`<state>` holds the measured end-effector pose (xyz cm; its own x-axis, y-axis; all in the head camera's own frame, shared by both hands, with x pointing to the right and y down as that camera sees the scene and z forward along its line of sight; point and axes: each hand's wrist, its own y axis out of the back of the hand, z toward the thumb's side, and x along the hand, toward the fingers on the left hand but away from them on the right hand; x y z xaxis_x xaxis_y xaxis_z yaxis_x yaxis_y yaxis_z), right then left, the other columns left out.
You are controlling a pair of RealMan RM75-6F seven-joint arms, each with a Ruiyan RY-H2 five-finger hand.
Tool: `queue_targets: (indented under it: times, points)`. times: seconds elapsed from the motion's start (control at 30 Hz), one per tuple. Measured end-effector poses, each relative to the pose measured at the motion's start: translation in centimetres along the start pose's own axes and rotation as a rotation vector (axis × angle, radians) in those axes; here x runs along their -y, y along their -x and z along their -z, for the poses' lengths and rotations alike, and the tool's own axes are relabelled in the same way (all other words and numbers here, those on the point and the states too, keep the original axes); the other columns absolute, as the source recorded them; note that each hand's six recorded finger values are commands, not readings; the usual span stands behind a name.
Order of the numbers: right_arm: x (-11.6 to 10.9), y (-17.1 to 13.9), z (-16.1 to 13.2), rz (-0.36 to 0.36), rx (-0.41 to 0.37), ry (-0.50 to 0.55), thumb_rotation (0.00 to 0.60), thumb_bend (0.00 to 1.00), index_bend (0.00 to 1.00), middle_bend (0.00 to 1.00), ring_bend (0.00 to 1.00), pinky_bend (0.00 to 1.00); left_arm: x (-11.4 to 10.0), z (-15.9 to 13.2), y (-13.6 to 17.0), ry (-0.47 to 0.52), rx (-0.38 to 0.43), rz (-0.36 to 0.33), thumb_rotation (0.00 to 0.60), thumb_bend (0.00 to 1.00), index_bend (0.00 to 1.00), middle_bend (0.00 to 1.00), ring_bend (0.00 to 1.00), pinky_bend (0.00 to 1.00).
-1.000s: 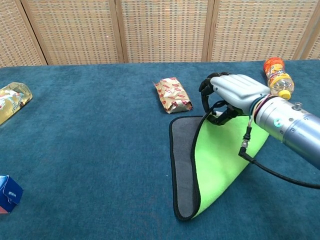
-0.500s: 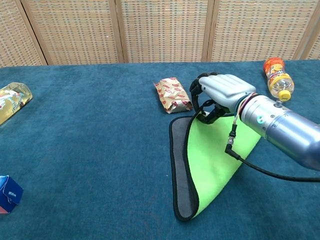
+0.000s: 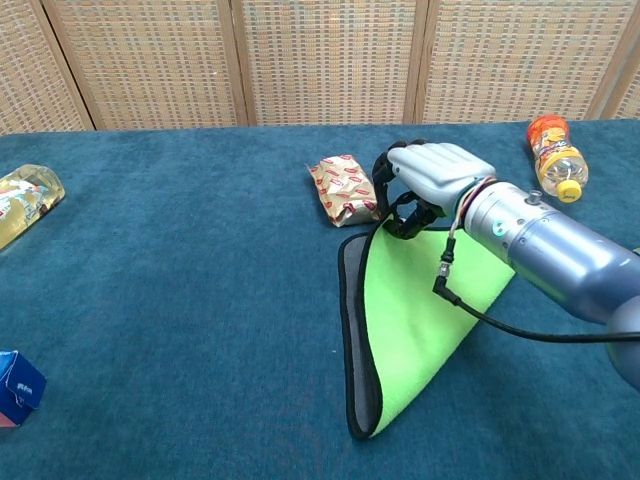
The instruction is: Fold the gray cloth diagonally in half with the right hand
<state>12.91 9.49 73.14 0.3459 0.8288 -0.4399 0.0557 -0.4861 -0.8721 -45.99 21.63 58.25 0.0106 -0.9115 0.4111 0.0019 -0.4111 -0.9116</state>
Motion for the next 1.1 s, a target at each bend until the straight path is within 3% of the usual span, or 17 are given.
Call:
queue_targets:
  times: [0.67,0.83,1.0,1.1]
  points:
    - [0.7,0.2,0.9,-0.021,0.027,0.007,0.6,0.49,0.69,0.21,0.0,0.0,0.2,-0.2,0.0,-0.004,0.004,0.005,0.6,0.16,0.0,0.0,0.0,0.0]
    - [0.7,0.2,1.0,-0.022,0.031,0.008,0.6,0.49,0.68,0.17,0.0,0.0,0.2,-0.2,0.0,-0.004,0.004,0.005,0.6,0.16,0.0,0.0,0.0,0.0]
    - [0.7,0.1,1.0,-0.032,0.024,0.022,0.6,0.35,0.44,0.0,0.0,0.0,0.2,-0.2,0.0,-0.005,0.006,0.006,0.6,0.16,0.0,0.0,0.0,0.0]
    - [0.7,0.0,1.2,-0.045,0.021,0.022,0.6,0.32,0.39,0.0,0.0,0.0,0.2,-0.3,0.0,-0.006,0.007,0.007,0.6,0.16,0.0,0.0,0.0,0.0]
